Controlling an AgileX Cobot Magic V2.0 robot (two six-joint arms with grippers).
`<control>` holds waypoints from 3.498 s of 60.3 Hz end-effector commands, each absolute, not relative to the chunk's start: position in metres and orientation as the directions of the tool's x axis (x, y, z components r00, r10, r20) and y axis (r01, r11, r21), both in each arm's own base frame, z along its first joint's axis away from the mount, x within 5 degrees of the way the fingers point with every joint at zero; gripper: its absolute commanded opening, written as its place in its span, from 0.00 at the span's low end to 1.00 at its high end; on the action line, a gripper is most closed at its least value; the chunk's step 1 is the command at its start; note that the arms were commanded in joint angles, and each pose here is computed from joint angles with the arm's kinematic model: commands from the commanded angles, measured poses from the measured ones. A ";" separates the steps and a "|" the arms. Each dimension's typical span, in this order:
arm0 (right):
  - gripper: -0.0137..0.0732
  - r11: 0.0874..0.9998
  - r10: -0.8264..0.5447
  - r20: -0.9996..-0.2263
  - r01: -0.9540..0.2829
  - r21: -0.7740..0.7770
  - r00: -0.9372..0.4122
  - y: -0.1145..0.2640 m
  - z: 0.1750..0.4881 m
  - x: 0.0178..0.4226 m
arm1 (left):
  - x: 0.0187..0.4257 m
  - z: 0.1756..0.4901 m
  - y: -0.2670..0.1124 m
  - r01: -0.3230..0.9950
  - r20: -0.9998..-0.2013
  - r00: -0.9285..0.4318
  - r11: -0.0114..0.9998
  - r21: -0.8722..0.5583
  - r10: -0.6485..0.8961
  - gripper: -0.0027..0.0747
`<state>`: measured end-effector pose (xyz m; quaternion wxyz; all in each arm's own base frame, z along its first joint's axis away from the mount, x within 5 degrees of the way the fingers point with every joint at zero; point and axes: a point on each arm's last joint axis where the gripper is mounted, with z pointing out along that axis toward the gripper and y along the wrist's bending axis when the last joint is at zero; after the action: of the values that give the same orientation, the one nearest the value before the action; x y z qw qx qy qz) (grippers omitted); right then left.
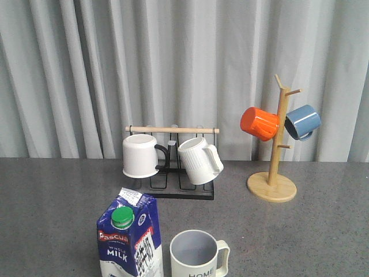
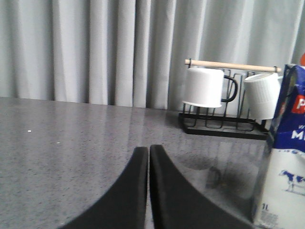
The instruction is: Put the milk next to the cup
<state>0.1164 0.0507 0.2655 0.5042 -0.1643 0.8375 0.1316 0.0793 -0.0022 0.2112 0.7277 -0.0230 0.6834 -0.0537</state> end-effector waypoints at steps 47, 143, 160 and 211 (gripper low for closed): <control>0.15 0.917 -0.112 -0.925 -0.397 0.045 -0.364 0.050 0.279 0.120 | 0.057 0.202 -0.001 0.016 -0.995 0.092 0.999 0.046 0.044 0.02; 0.15 0.979 -0.135 -0.987 -0.169 -0.118 -0.089 0.014 0.291 0.084 | 0.057 0.202 -0.001 0.016 -0.995 0.089 0.999 0.045 0.043 0.03; 0.15 0.993 0.040 -0.995 -0.113 0.029 0.094 0.007 0.225 0.068 | 0.057 0.202 -0.001 0.016 -0.995 0.089 0.999 0.045 0.043 0.03; 0.15 0.999 0.038 -0.980 0.010 0.041 0.194 -0.001 0.213 0.055 | 0.057 0.202 -0.001 0.016 -0.995 0.089 0.999 0.045 0.043 0.03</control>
<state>0.0560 -0.0006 0.2101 0.7511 0.0192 0.6597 0.0162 0.0565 -0.0027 0.2025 0.7220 0.0316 0.6912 0.0035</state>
